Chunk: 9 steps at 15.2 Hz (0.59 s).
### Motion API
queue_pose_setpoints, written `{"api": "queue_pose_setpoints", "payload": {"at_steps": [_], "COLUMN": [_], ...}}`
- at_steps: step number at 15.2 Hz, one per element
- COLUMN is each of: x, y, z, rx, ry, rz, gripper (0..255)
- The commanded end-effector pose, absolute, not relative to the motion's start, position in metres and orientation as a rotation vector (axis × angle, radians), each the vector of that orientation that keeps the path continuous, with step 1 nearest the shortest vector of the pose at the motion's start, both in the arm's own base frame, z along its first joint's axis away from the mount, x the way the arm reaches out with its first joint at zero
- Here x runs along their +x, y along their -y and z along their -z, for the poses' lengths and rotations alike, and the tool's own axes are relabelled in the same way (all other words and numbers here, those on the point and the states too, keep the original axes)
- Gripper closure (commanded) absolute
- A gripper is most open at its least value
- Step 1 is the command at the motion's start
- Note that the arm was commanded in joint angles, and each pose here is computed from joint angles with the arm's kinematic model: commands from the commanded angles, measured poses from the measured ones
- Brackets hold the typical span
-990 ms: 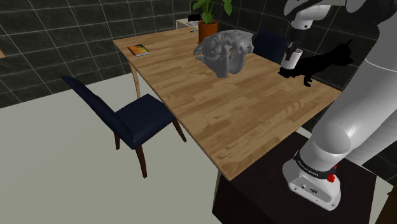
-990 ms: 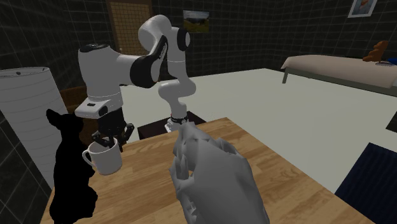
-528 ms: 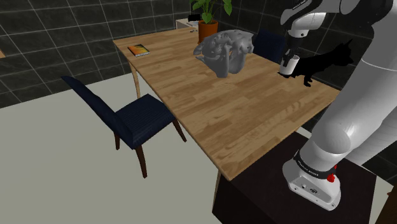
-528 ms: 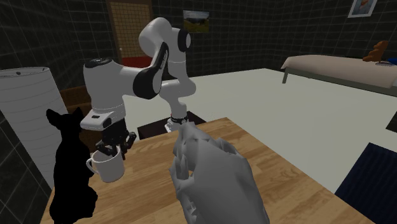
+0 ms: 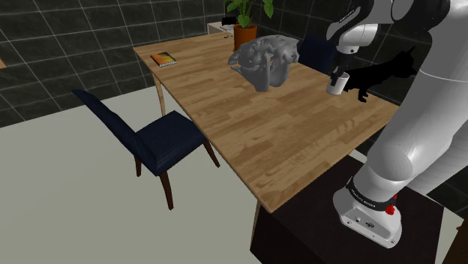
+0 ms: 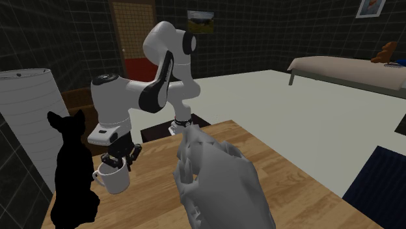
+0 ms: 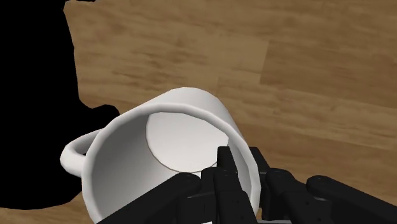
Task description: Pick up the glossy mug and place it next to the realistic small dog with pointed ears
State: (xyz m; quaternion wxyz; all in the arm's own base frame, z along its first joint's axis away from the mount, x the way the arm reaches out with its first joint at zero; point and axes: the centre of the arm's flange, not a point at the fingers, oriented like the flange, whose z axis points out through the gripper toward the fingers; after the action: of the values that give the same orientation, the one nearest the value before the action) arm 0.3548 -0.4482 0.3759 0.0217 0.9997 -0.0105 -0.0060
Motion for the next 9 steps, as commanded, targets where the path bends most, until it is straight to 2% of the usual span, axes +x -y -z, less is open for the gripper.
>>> {"api": "queue_pose_setpoints", "payload": {"at_steps": [1,9], "x": [0.3558,0.3558], "y": [0.4502,0.4502], "z": [-0.3650,-0.3591], "rx": [3.097,3.097], "ry": [0.033,0.033], "rz": [0.018,0.018], "gripper": [255,255]}}
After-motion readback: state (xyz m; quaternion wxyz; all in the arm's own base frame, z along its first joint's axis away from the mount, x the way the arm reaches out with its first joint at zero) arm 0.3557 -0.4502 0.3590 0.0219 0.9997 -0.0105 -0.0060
